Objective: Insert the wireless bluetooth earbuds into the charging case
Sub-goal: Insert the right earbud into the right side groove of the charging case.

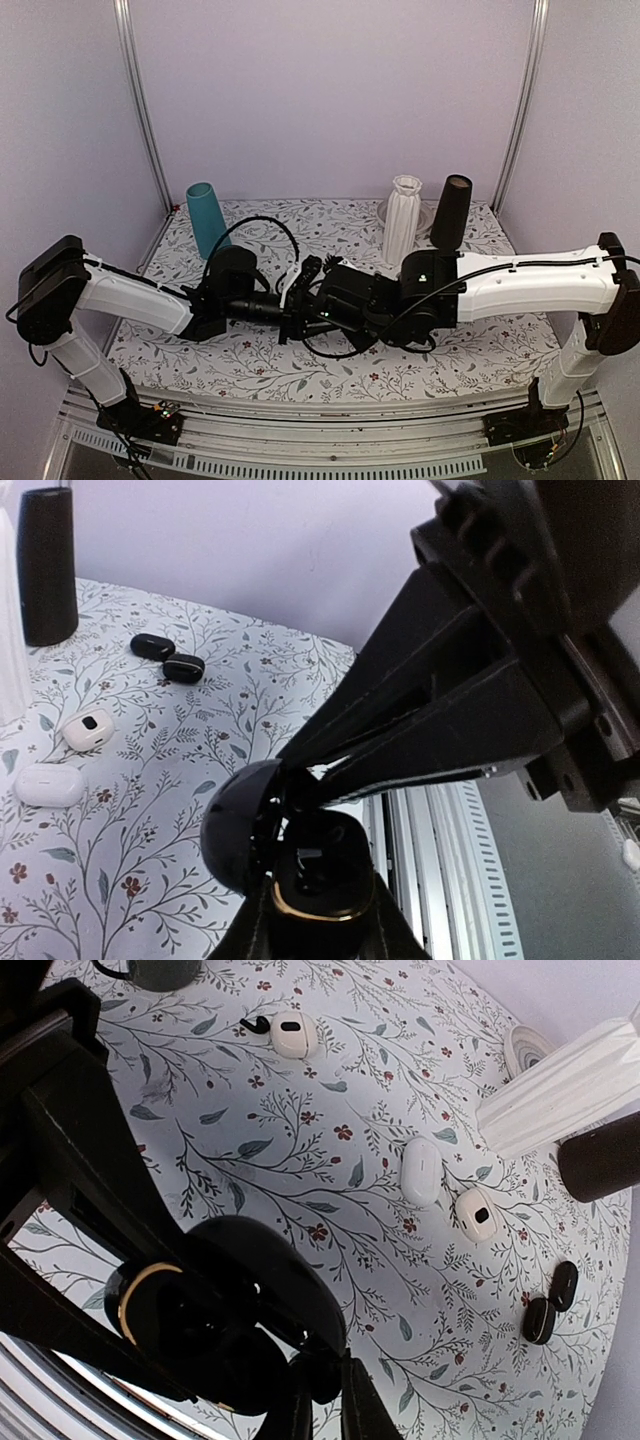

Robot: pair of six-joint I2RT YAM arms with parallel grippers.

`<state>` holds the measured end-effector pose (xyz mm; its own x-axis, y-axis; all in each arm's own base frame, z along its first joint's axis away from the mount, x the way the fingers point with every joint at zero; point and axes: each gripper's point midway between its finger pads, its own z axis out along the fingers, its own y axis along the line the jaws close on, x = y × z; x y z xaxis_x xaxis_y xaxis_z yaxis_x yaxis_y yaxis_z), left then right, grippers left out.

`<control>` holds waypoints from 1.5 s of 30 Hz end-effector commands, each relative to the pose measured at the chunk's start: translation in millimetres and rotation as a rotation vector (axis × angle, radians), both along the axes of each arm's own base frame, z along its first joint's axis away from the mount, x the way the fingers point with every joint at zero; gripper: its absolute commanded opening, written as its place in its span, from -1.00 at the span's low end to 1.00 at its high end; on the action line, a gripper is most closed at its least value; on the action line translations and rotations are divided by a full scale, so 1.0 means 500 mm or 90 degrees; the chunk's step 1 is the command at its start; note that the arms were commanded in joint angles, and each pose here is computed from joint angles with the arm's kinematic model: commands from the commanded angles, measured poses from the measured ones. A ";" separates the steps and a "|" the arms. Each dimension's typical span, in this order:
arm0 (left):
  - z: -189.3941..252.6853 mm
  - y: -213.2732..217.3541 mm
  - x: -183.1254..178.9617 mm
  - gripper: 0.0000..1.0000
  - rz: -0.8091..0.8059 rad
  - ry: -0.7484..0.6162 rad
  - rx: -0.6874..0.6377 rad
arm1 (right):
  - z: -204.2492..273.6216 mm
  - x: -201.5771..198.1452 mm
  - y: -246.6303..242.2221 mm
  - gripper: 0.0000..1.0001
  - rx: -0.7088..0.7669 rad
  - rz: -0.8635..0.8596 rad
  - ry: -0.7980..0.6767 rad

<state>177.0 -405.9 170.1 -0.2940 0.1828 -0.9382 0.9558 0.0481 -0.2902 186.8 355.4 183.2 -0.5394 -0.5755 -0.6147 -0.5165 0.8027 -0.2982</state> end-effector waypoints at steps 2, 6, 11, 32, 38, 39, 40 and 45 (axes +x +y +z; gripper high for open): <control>0.022 -0.011 0.028 -1.00 0.045 -0.011 -0.025 | 0.010 0.005 0.007 -0.80 0.044 -0.015 0.020; 0.011 0.001 0.042 -1.00 0.060 0.009 -0.027 | 0.027 0.016 -0.001 -0.81 0.111 -0.033 0.029; 0.023 -0.003 0.032 -1.00 0.034 0.046 -0.057 | 0.068 0.034 0.012 -0.81 0.198 -0.034 -0.015; 0.075 0.003 0.031 -1.00 0.013 0.136 -0.144 | 0.149 0.071 0.002 -0.79 0.315 -0.050 -0.150; 0.101 0.005 0.026 -1.00 0.000 0.156 -0.175 | 0.156 0.073 -0.003 -0.78 0.333 -0.038 -0.175; 0.105 0.004 0.026 -1.00 -0.002 0.162 -0.180 | 0.157 0.072 -0.004 -0.79 0.333 -0.034 -0.179; 0.110 0.004 0.026 -1.00 -0.003 0.165 -0.186 | 0.159 0.073 -0.004 -0.79 0.336 -0.032 -0.183; 0.122 0.006 0.026 -1.00 -0.009 0.193 -0.212 | 0.168 0.070 -0.001 -0.79 0.347 -0.016 -0.196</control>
